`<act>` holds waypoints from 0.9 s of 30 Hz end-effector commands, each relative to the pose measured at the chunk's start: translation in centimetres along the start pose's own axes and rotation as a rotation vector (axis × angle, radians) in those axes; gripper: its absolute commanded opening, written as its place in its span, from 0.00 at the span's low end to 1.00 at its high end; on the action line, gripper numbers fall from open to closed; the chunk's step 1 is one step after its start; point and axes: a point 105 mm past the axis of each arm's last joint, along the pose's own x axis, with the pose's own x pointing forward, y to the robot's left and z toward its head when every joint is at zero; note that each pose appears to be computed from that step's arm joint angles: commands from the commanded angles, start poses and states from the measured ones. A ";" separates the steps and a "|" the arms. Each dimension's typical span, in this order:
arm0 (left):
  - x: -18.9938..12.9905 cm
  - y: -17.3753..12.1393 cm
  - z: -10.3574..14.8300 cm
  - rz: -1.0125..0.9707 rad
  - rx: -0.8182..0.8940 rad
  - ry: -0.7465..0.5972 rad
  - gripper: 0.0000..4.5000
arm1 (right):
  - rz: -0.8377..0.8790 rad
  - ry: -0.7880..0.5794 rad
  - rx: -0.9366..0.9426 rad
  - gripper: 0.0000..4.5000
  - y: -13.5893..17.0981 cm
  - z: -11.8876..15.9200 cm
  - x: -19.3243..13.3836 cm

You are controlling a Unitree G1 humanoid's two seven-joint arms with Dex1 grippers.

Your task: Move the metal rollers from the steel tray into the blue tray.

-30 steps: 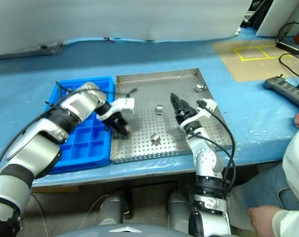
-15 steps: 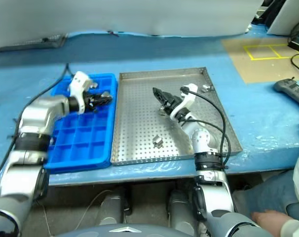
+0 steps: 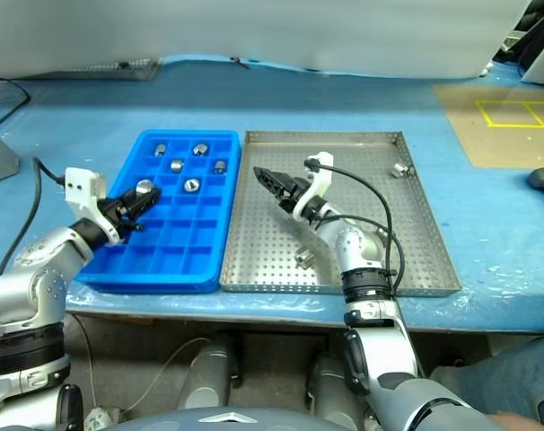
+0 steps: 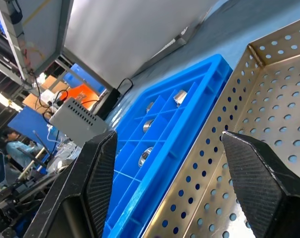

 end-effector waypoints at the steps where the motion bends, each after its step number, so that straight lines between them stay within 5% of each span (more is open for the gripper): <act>1: 0.4 1.3 0.5 0.094 0.085 -0.020 0.28 | 0.032 -0.026 -0.016 0.78 0.8 0.8 0.1; 2: 0.6 1.7 0.4 0.119 0.090 -0.018 0.45 | 0.029 -0.027 -0.017 0.78 0.7 0.9 0.1; 7: 2.5 1.7 2.0 0.143 0.074 -0.086 0.79 | 0.002 -0.050 -0.026 0.78 0.2 1.5 -0.6; 9: 3.3 0.9 3.0 0.107 0.060 -0.124 0.79 | -0.012 -0.059 -0.029 0.78 0.0 1.6 -0.8; 17: 6.4 -12.0 6.7 -0.722 -0.067 -0.104 0.79 | -0.102 -0.134 -0.062 0.78 -0.9 3.0 -3.4; 22: 5.7 -17.9 3.3 -1.191 0.124 0.198 0.79 | -0.192 -0.204 -0.088 0.78 -1.5 4.3 -6.2; 27: 5.8 -18.4 -1.5 -1.396 0.476 0.454 0.79 | -0.296 -0.275 -0.117 0.78 -2.1 5.6 -9.5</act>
